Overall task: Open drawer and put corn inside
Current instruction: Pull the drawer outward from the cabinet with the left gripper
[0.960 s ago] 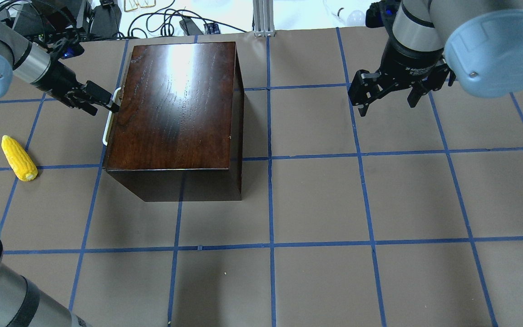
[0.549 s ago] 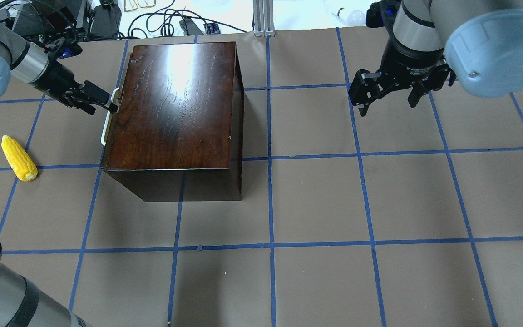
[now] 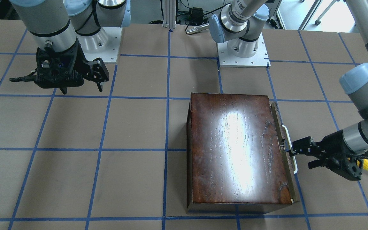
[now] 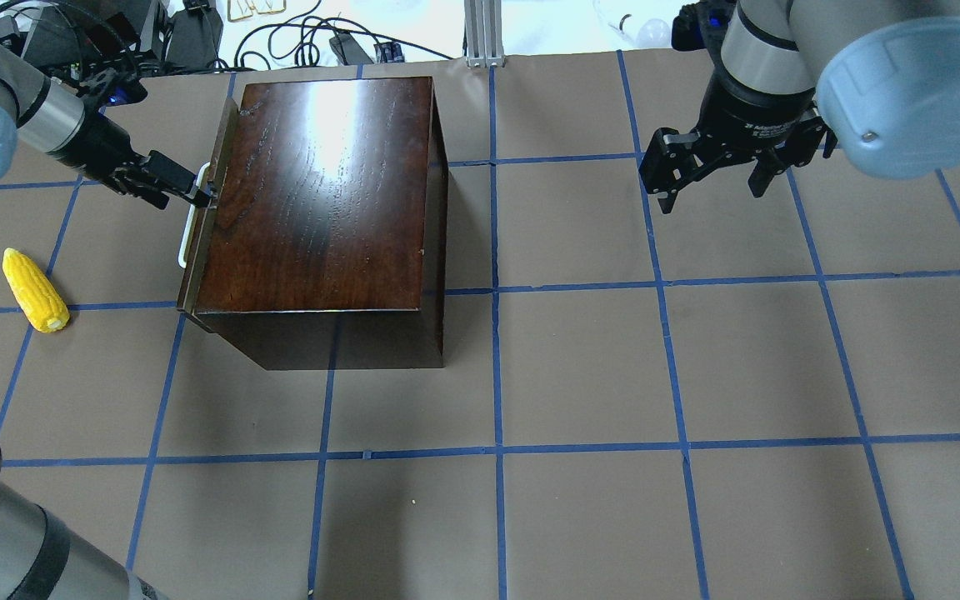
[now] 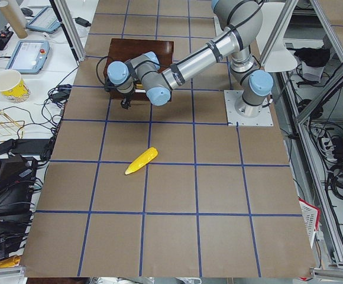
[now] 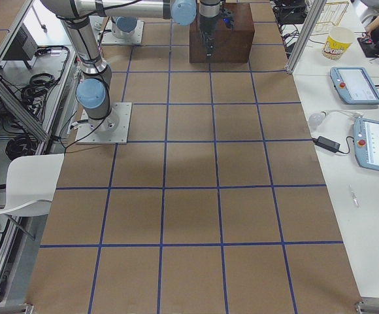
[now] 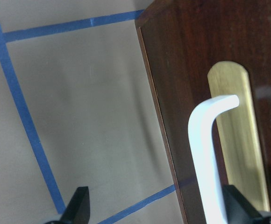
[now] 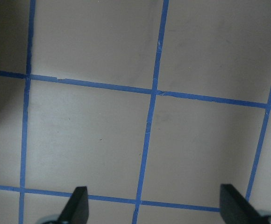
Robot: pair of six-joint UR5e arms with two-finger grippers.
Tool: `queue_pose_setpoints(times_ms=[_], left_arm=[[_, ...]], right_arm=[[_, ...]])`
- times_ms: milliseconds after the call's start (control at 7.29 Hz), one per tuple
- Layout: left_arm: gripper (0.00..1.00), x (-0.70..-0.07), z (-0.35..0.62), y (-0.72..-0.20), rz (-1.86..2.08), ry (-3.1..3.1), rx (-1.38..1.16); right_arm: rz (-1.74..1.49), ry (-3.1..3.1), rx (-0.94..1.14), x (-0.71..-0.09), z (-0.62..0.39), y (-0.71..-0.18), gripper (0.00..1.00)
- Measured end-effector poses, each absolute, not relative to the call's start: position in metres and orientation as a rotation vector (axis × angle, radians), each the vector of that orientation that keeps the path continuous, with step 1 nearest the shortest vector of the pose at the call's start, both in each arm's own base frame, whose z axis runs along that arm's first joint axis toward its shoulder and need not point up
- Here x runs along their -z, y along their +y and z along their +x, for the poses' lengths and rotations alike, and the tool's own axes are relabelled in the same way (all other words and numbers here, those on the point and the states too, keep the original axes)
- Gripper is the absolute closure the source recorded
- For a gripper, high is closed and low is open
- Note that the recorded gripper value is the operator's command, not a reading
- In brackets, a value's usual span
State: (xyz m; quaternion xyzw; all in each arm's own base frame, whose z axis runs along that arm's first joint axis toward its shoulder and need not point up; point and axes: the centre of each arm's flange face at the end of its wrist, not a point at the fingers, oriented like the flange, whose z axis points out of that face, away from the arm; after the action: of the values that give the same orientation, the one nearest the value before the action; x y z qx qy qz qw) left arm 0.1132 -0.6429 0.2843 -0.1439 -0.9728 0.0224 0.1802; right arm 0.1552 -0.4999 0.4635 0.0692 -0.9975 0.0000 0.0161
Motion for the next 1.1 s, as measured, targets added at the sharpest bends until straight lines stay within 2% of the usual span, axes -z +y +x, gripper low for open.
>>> queue_pose_setpoints(times_ms=[1097], left_arm=[[0.00, -0.285, 0.152, -0.635, -0.446, -2.781, -0.069]], right_arm=[[0.217, -3.102, 0.000, -0.464, 0.156, -0.500, 0.00]])
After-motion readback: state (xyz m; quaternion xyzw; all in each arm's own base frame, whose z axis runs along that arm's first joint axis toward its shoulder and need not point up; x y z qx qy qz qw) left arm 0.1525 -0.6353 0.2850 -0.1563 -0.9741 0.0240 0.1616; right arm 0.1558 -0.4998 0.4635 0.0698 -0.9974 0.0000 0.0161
